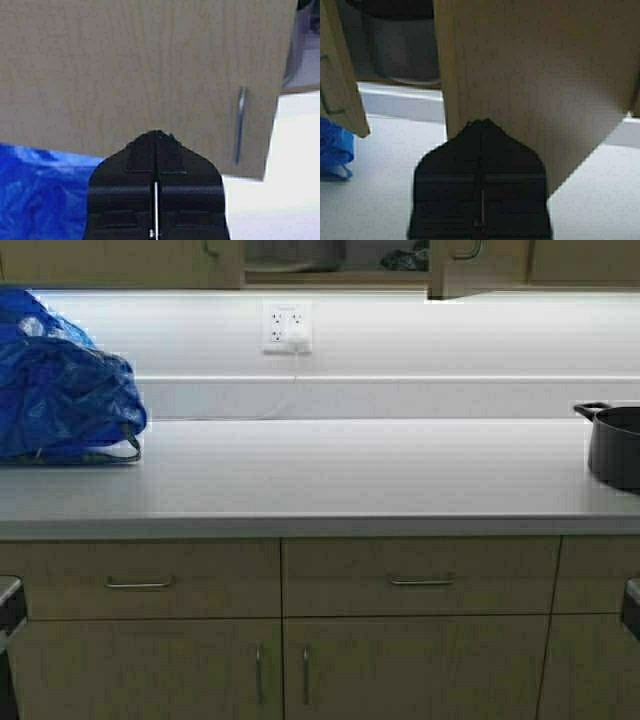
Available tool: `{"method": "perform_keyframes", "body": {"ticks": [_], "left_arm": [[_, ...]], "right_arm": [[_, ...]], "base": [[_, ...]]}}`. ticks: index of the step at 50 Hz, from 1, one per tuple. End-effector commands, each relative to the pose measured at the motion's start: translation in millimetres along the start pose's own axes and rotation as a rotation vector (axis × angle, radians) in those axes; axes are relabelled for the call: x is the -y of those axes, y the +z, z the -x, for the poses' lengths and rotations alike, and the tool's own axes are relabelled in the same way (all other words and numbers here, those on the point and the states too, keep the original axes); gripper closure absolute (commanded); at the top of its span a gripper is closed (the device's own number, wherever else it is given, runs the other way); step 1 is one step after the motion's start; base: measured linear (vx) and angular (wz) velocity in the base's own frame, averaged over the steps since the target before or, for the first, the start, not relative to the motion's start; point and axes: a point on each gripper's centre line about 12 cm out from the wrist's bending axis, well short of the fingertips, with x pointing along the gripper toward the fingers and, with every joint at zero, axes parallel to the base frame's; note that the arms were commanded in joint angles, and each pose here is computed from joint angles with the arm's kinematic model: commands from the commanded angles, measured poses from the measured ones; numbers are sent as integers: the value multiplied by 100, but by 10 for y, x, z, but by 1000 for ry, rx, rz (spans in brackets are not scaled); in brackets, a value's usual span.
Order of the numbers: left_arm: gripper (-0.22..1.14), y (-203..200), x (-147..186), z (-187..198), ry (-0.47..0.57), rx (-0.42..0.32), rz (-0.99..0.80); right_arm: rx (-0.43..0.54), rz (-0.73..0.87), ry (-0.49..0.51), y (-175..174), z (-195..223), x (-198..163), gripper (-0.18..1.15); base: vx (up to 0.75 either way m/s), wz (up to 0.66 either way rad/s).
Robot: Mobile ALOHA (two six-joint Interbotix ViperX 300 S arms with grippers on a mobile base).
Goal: Open the cabinet, put the pot inside, then close it
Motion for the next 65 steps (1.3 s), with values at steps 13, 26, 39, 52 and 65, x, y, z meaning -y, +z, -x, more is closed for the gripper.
{"method": "perform_keyframes", "body": {"ticks": [13, 26, 39, 52, 65], "left_arm": [[89, -145, 1, 382, 9, 45, 2], [89, -176, 4, 572, 9, 52, 3], [89, -277, 63, 699, -7, 45, 19], [89, -329, 67, 672, -7, 31, 20], [89, -416, 73, 676, -9, 10, 26]], "right_arm": [[-76, -7, 9, 119, -1317, -177, 90], [-122, -1, 31, -40, -1177, -282, 90], [-172, 15, 86, -279, -628, -448, 90], [-222, 24, 103, -498, -349, -480, 90], [-221, 24, 106, -501, -315, -487, 90]], "base": [[1, 2], [1, 1], [1, 1], [0, 3], [1, 3]]}}
